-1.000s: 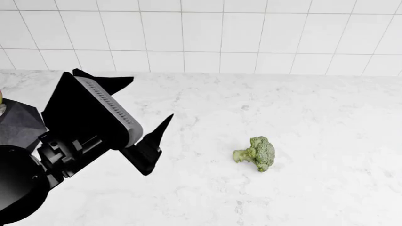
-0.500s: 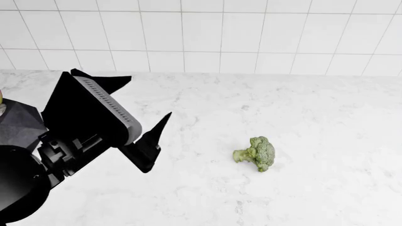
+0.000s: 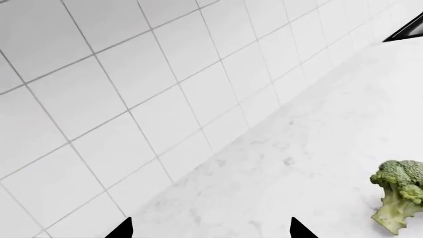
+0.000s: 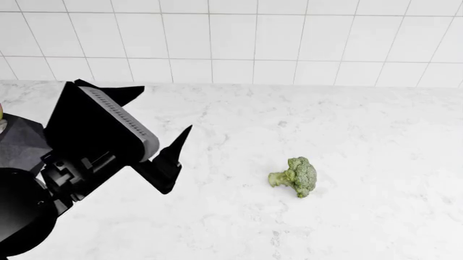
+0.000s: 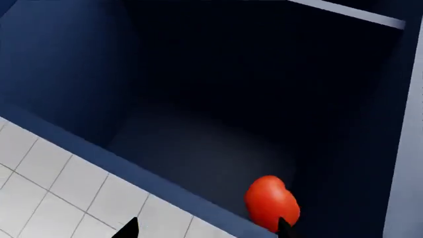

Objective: Pick the broccoli, tomato from the counter and place them in the cabinet. Then close the cabinet.

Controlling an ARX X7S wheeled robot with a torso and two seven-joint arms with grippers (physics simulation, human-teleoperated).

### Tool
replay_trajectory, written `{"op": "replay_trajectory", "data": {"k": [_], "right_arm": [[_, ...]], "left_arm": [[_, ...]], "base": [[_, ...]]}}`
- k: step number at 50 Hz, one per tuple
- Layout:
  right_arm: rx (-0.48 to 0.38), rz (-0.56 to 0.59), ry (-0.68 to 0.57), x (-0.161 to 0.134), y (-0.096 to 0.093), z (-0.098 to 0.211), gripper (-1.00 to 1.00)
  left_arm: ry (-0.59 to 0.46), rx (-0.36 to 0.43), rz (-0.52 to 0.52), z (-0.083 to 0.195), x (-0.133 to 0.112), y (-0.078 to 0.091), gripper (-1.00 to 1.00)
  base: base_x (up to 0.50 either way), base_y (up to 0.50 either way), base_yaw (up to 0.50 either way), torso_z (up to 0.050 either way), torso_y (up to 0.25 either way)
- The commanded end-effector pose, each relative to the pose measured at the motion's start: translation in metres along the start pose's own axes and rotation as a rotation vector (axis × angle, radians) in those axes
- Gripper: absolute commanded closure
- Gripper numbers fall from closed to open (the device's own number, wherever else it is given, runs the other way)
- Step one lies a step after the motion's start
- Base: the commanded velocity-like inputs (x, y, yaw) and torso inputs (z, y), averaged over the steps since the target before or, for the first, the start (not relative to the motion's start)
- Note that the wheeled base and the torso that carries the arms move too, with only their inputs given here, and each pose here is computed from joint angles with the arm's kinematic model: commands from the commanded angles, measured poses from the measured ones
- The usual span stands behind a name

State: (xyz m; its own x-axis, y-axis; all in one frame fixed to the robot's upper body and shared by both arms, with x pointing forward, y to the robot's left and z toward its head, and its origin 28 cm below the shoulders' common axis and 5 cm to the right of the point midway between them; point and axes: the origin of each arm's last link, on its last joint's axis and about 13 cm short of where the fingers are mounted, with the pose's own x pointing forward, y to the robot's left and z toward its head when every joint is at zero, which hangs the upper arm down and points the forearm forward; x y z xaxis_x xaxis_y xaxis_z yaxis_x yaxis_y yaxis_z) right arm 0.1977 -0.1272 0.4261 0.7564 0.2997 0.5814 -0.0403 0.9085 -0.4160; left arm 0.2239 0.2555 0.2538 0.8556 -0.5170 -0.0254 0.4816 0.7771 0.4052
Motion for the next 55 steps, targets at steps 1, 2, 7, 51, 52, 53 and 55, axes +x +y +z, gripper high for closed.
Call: {"op": "replay_trajectory", "data": {"k": [1,2,7,51,52,53,55], "right_arm": [[0.120,-0.037,0.171,-0.017,-0.015,-0.029,-1.00],[0.142,-0.041,0.187,-0.018,-0.018,-0.032,-1.00],[0.228,-0.036,0.291,-0.022,-0.027,-0.055,-1.00],[0.557,0.177,0.839,-0.049,-0.009,-0.156,-1.00],[0.556,0.187,0.830,-0.050,-0.008,-0.156,-1.00],[0.554,0.197,0.821,-0.051,-0.008,-0.156,-1.00],[0.550,0.212,0.808,-0.053,-0.007,-0.156,-1.00]], "left_arm": [[-0.003,-0.005,0.015,0.002,-0.001,0.000,-1.00],[-0.004,-0.006,0.016,0.002,-0.001,0.000,-1.00],[-0.003,-0.012,0.017,0.000,0.001,-0.001,-1.00],[0.004,-0.018,0.011,-0.006,0.003,-0.003,-1.00],[0.004,-0.018,0.010,-0.006,0.003,-0.003,-1.00],[0.005,-0.018,0.010,-0.006,0.003,-0.003,-1.00],[0.006,-0.018,0.011,-0.006,0.002,-0.004,-1.00]], "base": [[0.00,0.00,0.00,0.000,0.000],[0.00,0.00,0.00,0.000,0.000],[0.00,0.00,0.00,0.000,0.000],[0.00,0.00,0.00,0.000,0.000],[0.00,0.00,0.00,0.000,0.000],[0.00,0.00,0.00,0.000,0.000],[0.00,0.00,0.00,0.000,0.000]]}}
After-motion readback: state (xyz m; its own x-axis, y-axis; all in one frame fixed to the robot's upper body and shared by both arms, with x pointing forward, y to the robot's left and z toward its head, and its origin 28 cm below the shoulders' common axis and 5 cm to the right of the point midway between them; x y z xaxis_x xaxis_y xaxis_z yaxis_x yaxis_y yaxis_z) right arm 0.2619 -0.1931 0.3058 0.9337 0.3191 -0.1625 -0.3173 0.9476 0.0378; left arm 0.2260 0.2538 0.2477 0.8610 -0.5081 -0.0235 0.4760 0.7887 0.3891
